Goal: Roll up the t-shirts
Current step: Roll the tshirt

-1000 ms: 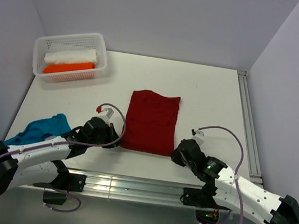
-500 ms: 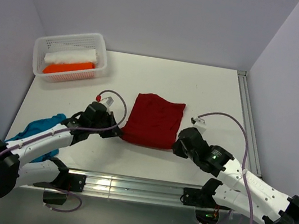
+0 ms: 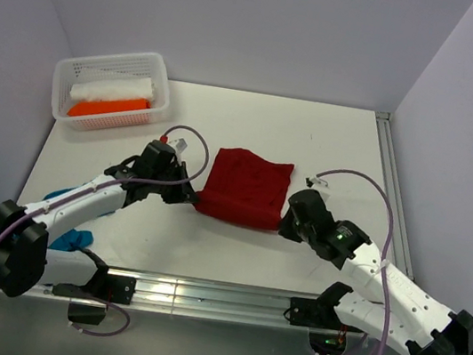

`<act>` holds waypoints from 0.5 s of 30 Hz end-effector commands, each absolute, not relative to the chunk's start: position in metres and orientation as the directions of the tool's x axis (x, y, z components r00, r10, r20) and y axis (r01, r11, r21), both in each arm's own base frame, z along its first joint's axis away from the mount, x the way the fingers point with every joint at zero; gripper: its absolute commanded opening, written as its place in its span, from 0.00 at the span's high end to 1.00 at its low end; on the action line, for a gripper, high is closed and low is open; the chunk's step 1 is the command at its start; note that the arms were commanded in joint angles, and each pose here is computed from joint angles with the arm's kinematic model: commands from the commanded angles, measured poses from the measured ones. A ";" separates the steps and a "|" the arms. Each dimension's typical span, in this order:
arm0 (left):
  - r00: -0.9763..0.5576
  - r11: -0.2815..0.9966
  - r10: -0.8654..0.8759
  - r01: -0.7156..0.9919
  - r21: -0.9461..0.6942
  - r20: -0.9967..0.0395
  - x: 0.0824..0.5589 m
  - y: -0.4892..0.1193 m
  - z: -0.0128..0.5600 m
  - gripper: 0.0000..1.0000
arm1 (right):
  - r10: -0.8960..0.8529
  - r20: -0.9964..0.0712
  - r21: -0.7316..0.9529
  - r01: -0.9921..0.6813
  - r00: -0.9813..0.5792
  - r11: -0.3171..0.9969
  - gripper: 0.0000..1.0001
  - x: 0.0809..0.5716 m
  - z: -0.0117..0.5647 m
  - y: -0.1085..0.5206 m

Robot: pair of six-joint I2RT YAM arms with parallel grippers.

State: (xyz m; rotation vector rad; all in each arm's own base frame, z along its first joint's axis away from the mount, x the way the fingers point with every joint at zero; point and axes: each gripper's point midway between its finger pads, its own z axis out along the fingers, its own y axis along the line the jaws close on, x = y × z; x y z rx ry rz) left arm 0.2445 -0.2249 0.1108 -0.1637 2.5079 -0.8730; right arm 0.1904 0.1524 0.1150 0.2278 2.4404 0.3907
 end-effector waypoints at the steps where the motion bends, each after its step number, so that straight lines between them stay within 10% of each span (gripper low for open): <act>1: -0.879 0.797 -0.227 0.079 -0.599 -0.419 0.257 -0.225 0.117 1.00 | 0.250 -0.593 0.322 0.059 -0.765 0.945 1.00 0.202 0.124 0.145; 15: -0.889 0.796 -0.212 0.083 -0.599 -0.405 0.307 -0.235 0.130 1.00 | 0.282 -0.593 0.289 0.128 -0.754 0.949 1.00 0.246 0.127 0.128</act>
